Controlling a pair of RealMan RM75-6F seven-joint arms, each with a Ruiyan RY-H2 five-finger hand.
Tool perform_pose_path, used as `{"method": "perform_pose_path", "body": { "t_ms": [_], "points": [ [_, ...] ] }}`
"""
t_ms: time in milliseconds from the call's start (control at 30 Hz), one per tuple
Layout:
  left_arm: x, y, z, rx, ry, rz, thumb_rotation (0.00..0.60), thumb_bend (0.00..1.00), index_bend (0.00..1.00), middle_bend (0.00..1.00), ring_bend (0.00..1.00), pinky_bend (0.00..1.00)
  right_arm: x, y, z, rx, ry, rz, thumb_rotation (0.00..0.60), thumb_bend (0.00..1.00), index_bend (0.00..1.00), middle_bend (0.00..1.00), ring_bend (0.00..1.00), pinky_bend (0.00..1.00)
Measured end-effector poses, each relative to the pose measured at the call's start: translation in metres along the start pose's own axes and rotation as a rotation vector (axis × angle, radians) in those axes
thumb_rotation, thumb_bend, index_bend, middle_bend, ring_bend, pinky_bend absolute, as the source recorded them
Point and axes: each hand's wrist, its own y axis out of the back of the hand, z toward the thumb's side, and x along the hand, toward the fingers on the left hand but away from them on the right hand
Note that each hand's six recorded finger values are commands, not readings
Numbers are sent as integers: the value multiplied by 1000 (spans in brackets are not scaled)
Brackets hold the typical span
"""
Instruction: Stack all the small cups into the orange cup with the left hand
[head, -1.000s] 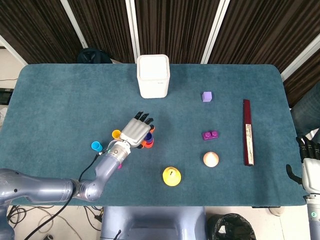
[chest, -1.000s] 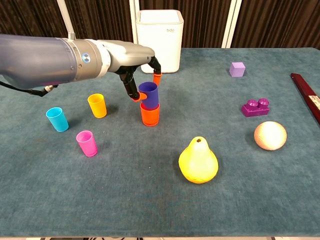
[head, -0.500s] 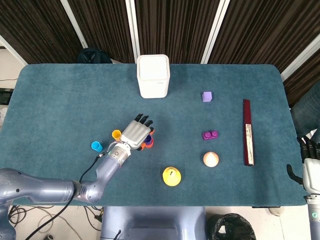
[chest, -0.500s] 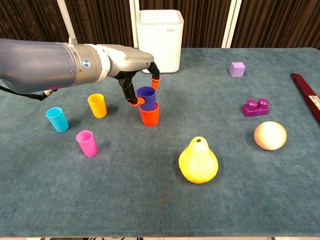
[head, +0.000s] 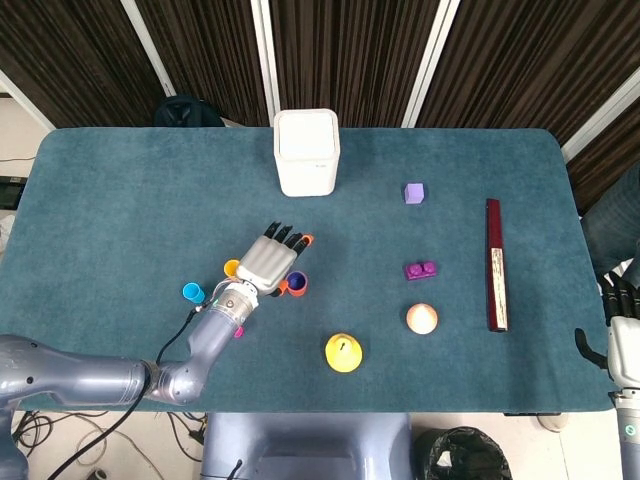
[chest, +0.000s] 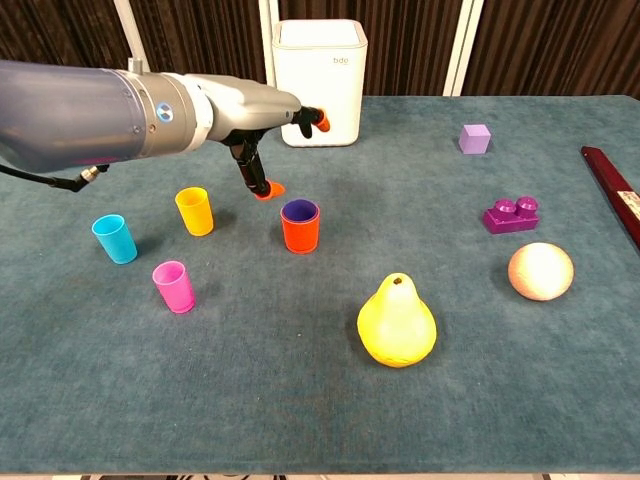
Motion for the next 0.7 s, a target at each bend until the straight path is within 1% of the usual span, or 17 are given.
{"method": "perform_pose_path", "body": {
  "t_ms": [167,300,433,567,700],
  "points": [
    [-4,6,-9,-44,13,12,600,325,111,110,0,0,0,0,-1,0,-4,1,600,430,59,0,64,0],
    [-9,12,-29,-63,44,27,600,325,122,111,0,0,0,0,-1,-2,-7,3,600,430,59,0,64,0],
    [-16,13,-53,-74,75,34,600,324,149,115,0,0,0,0,-2,1,-11,2,600,430,59,0,63,0],
    [-19,8,-72,-99,99,32,600,325,183,126,0,0,0,-1,-1,5,-10,5,600,430,59,0,64,0],
    [-18,-5,-90,-113,120,1,600,325,214,129,0,0,0,-3,0,9,-9,9,600,431,59,0,64,0]
  ]
}}
